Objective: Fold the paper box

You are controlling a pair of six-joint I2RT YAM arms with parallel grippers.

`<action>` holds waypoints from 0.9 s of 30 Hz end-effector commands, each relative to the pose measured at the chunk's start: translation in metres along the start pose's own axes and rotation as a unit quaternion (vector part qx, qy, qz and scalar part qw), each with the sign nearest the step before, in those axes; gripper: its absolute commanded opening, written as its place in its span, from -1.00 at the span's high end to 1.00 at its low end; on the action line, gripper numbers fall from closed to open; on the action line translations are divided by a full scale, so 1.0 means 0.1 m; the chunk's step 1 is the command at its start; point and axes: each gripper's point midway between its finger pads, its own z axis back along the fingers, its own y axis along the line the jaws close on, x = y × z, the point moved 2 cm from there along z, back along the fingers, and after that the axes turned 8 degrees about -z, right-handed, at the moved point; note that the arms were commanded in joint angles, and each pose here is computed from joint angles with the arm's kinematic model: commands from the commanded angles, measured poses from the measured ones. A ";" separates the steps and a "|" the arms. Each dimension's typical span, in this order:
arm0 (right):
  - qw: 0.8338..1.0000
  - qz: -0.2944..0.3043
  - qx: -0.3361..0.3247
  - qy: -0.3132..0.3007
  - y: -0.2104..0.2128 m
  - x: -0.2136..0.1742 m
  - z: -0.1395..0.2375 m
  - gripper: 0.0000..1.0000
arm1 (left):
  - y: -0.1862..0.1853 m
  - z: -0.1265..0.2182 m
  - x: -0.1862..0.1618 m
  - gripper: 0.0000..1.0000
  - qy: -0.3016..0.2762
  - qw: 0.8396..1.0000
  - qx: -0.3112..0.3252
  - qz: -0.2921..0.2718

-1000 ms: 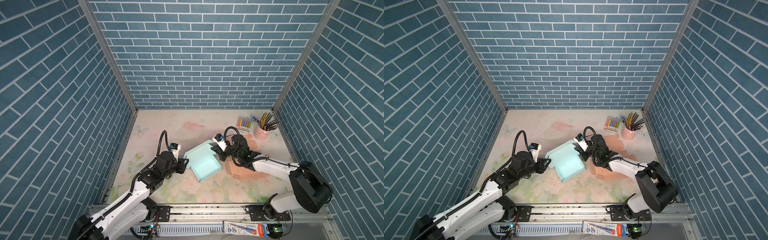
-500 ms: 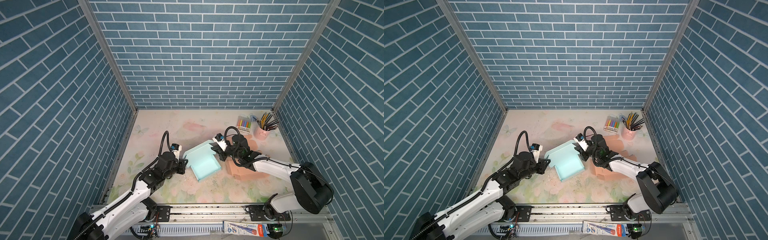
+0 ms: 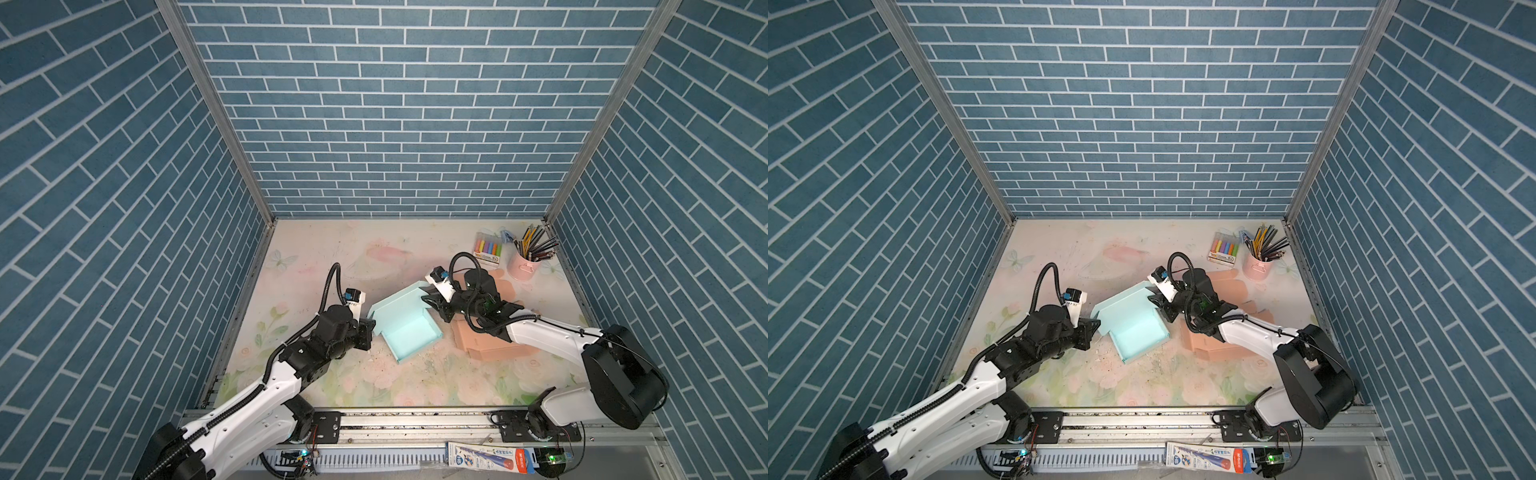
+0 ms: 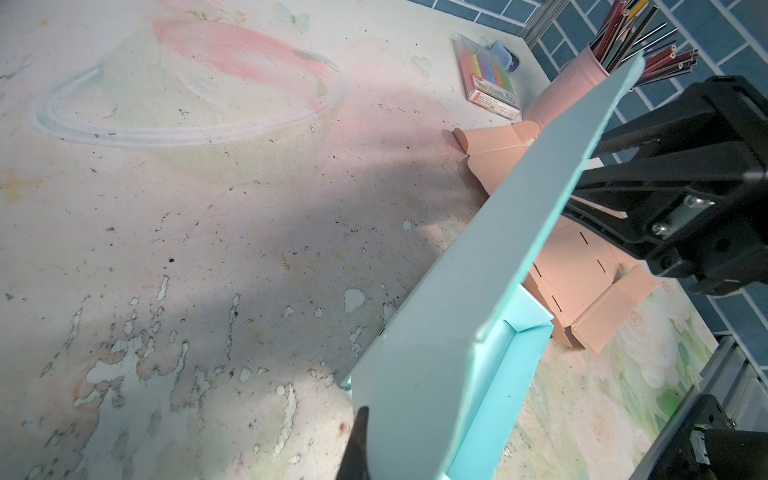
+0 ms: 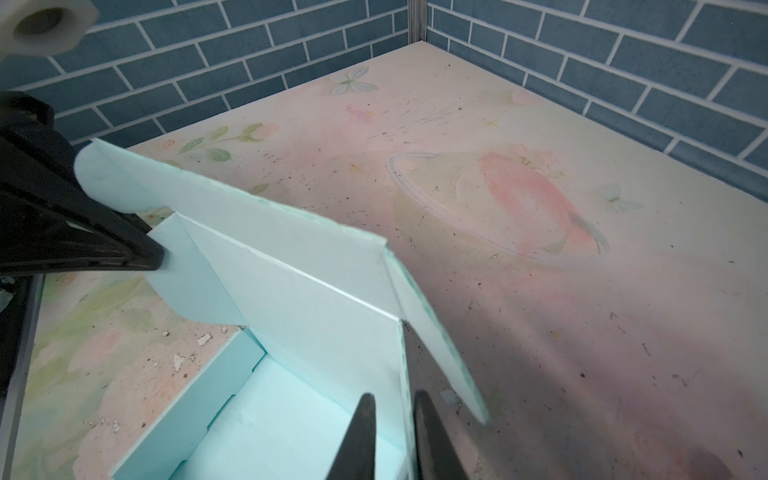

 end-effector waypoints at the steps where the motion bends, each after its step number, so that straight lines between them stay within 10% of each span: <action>1: 1.000 0.014 0.013 -0.023 0.06 0.19 0.07 0.71 | 0.02 0.01 -0.03 0.84 0.005 1.000 0.012 -0.009; 27: 0.999 -0.033 0.013 -0.023 0.44 0.22 -0.24 0.75 | 0.15 0.15 0.31 0.96 -0.067 0.995 0.070 -0.008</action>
